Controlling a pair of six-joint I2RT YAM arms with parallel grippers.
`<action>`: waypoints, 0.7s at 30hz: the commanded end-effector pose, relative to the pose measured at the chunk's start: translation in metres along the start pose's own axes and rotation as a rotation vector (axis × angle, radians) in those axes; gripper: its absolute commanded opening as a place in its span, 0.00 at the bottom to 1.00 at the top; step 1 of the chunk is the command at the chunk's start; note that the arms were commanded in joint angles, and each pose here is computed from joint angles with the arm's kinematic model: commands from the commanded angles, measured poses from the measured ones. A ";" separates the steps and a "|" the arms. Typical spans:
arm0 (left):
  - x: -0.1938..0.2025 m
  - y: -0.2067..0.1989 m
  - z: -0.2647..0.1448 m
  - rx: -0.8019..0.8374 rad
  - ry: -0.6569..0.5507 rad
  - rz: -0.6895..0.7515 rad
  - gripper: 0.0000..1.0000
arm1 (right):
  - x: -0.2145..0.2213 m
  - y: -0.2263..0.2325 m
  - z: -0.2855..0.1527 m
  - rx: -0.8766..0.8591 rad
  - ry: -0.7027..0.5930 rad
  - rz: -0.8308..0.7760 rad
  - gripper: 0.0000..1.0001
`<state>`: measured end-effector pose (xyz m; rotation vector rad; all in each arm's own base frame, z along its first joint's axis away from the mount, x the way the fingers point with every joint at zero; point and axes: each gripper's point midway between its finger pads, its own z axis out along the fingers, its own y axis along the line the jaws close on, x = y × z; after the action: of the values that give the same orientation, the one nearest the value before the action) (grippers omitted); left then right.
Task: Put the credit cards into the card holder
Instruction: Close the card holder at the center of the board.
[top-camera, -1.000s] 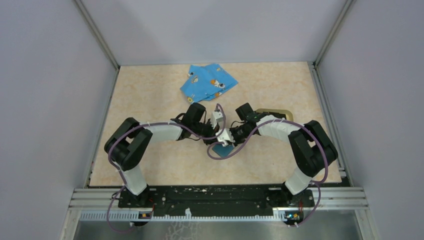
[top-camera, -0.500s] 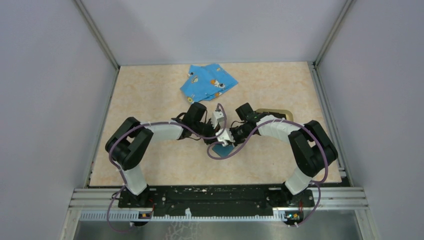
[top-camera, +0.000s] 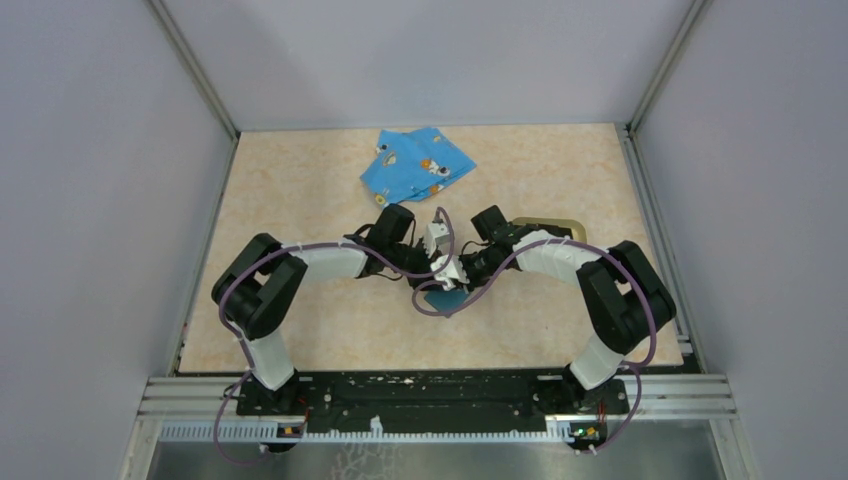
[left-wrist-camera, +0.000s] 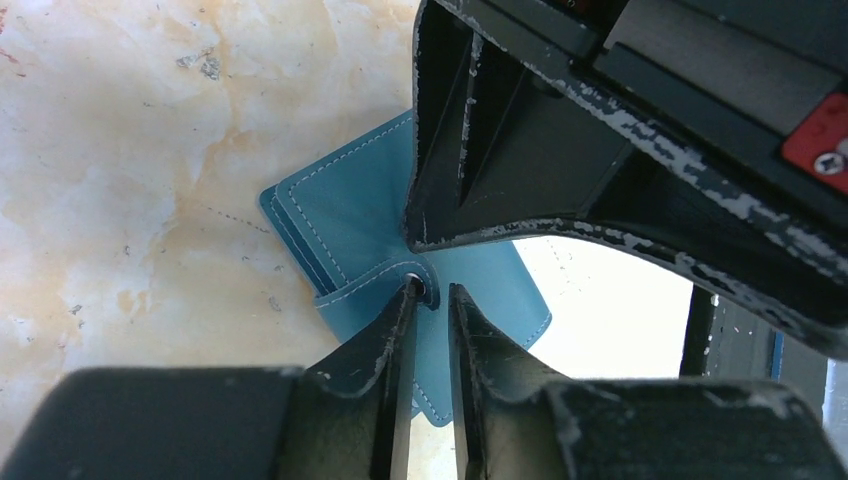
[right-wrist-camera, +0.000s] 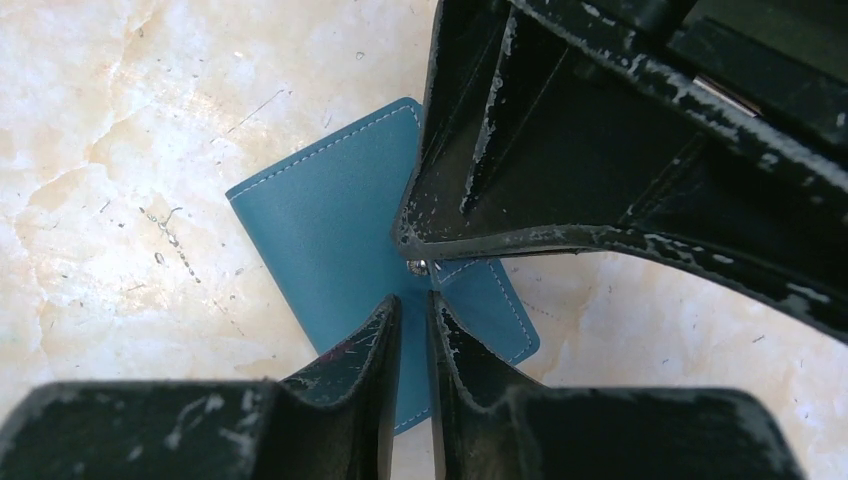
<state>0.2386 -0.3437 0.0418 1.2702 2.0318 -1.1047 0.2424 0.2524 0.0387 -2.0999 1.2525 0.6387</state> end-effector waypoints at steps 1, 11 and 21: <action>0.055 -0.010 0.008 0.033 0.166 -0.084 0.26 | -0.011 -0.006 0.000 0.004 -0.017 -0.018 0.16; 0.065 -0.009 0.010 0.040 0.194 -0.104 0.30 | -0.021 -0.016 -0.013 0.056 -0.012 -0.033 0.18; 0.068 -0.006 0.012 0.028 0.206 -0.117 0.31 | -0.033 -0.014 -0.018 0.075 -0.055 -0.080 0.26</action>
<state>0.2357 -0.3479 0.0406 1.2876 2.0350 -1.1495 0.2463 0.2510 0.0538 -2.0757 1.2532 0.5912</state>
